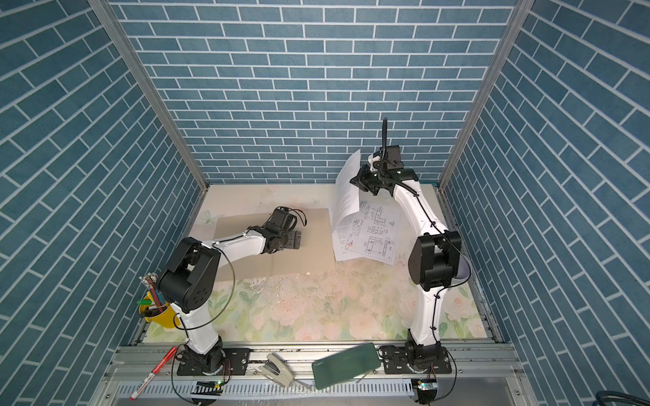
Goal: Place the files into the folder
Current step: 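Raise the sheets with the right gripper while the left moves to the folder clip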
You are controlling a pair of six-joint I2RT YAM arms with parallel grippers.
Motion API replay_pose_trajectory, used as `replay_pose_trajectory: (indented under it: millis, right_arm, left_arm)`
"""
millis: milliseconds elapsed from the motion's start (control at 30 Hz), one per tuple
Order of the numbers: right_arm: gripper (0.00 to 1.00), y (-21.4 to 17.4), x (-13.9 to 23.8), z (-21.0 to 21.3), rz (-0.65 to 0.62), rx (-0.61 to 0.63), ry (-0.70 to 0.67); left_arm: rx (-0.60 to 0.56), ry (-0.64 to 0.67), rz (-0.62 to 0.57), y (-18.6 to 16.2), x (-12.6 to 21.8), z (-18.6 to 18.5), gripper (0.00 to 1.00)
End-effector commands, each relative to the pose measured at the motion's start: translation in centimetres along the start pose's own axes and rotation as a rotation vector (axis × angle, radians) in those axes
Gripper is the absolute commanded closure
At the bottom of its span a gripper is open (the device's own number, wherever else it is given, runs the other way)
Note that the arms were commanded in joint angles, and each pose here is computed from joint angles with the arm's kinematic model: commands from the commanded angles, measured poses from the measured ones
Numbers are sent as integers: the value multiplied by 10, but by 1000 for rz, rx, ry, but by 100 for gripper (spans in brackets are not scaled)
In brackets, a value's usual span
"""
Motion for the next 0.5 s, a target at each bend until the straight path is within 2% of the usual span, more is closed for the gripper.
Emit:
replay_pose_trajectory:
  millis: [0, 233, 467]
  right_arm:
    - [100, -8, 11, -10, 9, 40, -42]
    - [100, -6, 10, -28, 13, 23, -67]
    - [100, -4, 12, -37, 7, 5, -72]
  left_arm:
    - [47, 18, 65, -7, -4, 8, 5]
    - [59, 35, 79, -13, -3, 11, 4]
    - [101, -97, 99, -14, -12, -10, 7]
Point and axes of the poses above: each gripper's point midway between its finger pads, its own x axis back along the fingers, its own z axis along the line the jaws close on, y = z × x, the point moved 3 cm from there along x, back along the fingers, and after that the axes turned 13 degrees about -x, right-handed, at the moved point
